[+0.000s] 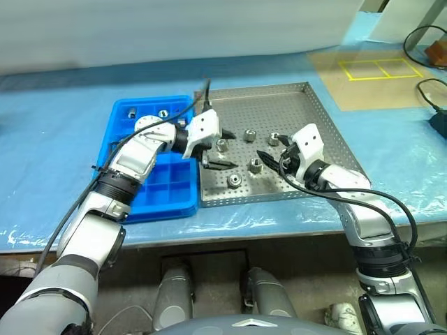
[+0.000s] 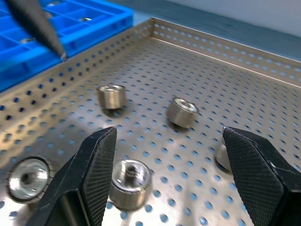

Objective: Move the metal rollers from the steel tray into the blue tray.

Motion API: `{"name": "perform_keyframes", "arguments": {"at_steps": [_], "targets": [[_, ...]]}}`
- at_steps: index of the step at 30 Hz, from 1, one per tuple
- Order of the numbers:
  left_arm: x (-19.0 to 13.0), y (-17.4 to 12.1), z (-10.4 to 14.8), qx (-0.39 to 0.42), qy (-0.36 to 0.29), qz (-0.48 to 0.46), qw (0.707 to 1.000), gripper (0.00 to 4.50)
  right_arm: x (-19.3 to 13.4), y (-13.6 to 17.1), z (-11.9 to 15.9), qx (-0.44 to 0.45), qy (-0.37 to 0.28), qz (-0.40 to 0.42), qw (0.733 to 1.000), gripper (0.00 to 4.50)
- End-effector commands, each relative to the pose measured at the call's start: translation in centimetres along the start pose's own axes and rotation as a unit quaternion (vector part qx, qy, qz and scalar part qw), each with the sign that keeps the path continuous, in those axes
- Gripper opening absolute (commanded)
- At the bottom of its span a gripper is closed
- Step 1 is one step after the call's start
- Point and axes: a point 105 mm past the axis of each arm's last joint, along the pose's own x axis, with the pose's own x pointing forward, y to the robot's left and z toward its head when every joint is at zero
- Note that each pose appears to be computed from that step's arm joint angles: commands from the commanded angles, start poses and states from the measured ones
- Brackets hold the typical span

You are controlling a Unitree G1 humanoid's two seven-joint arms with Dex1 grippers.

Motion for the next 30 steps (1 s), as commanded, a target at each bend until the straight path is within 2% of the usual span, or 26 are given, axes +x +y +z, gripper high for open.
{"name": "perform_keyframes", "arguments": {"at_steps": [1,5,13,30], "targets": [[0.9,-0.2,0.1,0.032,0.015,-0.037,0.999,4.05,-0.7,0.0,1.5,-0.005,-0.032,-0.026,0.999,3.67],[1.8,-0.2,-1.4,0.029,0.036,-0.041,0.998,4.05,-1.0,0.1,0.9,-0.004,-0.024,-0.039,0.999,3.67],[3.0,-0.7,-1.6,0.024,0.028,-0.061,0.997,4.05,-1.8,-0.7,0.5,-0.006,-0.014,-0.061,0.998,3.67],[4.0,-2.1,-4.3,0.031,0.076,-0.059,0.995,4.05,-1.4,-0.8,0.2,-0.011,-0.007,-0.066,0.998,3.67]]}}
